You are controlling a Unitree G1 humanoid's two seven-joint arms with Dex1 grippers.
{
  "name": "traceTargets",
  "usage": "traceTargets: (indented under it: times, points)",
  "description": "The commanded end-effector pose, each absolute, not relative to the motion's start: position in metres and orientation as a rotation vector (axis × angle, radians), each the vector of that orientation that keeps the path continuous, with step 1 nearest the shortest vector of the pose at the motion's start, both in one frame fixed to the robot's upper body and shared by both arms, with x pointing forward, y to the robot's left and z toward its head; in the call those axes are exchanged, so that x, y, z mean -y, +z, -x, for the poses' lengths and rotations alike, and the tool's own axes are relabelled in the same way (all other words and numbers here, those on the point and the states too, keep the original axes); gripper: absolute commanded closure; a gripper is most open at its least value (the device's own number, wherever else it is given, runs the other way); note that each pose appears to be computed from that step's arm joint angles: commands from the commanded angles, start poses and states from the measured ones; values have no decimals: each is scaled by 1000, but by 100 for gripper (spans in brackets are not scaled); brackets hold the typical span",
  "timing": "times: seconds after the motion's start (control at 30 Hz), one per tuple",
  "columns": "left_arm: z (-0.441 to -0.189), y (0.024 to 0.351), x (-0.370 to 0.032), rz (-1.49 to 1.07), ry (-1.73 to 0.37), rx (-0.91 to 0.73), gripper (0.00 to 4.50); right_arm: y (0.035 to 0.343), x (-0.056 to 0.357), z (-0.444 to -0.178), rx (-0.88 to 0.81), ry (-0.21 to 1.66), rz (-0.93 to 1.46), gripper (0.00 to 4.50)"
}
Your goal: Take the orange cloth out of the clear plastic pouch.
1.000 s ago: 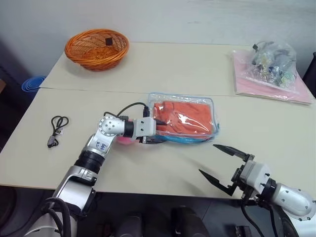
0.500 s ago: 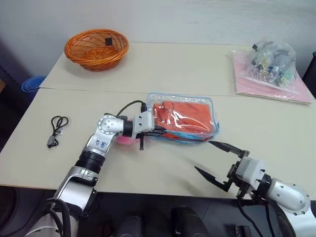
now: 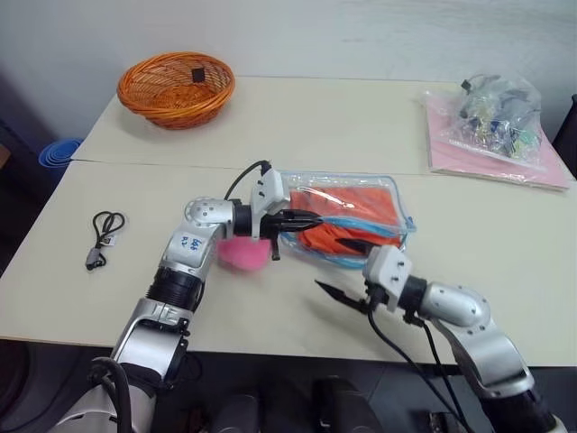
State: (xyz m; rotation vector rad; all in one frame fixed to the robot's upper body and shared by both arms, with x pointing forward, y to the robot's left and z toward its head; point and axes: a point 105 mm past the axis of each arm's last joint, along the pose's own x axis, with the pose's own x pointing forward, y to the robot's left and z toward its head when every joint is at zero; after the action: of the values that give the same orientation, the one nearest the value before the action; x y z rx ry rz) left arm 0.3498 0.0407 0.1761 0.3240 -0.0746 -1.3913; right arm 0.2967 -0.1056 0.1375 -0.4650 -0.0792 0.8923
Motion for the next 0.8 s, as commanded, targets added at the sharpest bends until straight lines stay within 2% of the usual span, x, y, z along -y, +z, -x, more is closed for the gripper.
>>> traceTargets:
  times: [0.03,0.1,0.17,0.33,0.63,0.8]
  points:
    - [-346,184,-40,-352,-1399,111,446,141,120,-311,55,818,485,0]
    - [-346,182,-40,-356,-1400,108,446,140,123,-316,43,812,487,0]
    - [-345,182,-39,-359,-1402,108,450,143,125,-320,46,789,465,40]
    - [-342,177,-40,-360,-1406,98,450,135,128,-322,17,798,543,201]
    - [-339,175,-38,-351,-1413,91,450,125,127,-328,-10,826,761,201]
    - [-338,174,-36,-344,-1425,86,450,125,133,-351,-22,728,853,201]
